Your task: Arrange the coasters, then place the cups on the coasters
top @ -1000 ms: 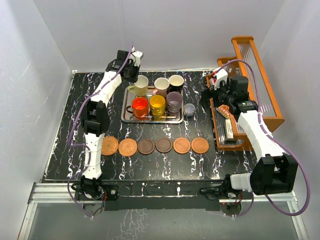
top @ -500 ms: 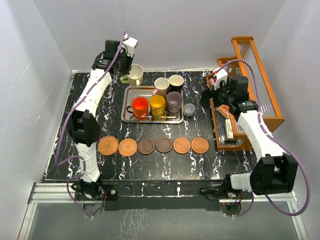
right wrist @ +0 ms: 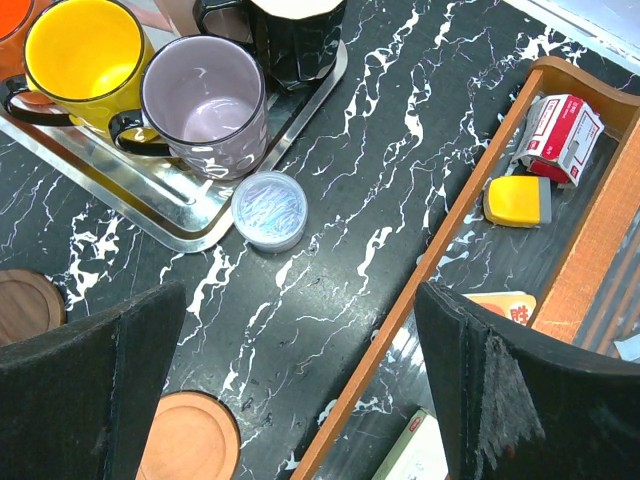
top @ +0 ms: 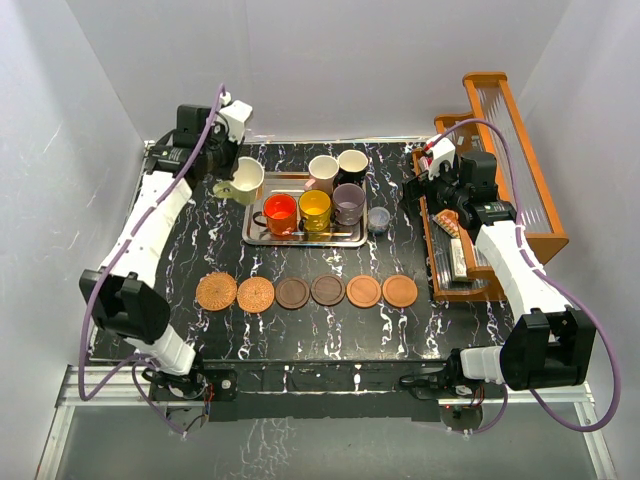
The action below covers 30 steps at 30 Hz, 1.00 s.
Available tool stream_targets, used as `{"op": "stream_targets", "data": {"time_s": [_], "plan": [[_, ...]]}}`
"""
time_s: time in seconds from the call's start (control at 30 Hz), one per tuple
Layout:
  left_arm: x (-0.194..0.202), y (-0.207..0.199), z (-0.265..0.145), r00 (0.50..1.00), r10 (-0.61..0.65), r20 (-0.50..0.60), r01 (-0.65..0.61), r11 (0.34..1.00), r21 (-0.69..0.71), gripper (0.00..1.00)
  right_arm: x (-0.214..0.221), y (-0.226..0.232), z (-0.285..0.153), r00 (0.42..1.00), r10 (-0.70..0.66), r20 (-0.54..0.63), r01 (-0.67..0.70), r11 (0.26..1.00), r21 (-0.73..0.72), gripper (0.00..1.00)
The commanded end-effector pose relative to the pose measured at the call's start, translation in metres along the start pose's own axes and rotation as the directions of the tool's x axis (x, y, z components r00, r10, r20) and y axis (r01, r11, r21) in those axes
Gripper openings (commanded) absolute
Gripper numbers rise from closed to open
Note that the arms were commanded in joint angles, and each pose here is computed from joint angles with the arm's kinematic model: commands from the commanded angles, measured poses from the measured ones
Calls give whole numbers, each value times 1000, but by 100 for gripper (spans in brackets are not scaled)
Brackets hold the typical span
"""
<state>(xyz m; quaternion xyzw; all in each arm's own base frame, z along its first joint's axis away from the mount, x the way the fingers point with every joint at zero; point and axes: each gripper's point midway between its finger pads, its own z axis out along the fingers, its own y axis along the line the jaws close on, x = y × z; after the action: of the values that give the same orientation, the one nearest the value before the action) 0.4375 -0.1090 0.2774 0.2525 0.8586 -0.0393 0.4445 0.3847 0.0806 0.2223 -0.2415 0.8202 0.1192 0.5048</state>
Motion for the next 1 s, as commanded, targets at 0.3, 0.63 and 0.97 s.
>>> {"op": "stream_targets", "data": {"time_s": [0.3, 0.63, 0.97], "plan": [[81, -20, -85, 995, -27, -96, 24, 999, -32, 0, -15, 6, 1, 999, -21, 41, 22, 999, -28, 98], [152, -37, -91, 980, -35, -197, 36, 999, 1, 0, -16, 8, 1, 999, -24, 44, 26, 999, -31, 98], [196, -31, -78, 981, -45, -189, 47, 999, 7, 0, -13, 6, 2, 999, -23, 37, 24, 999, -27, 98]]}}
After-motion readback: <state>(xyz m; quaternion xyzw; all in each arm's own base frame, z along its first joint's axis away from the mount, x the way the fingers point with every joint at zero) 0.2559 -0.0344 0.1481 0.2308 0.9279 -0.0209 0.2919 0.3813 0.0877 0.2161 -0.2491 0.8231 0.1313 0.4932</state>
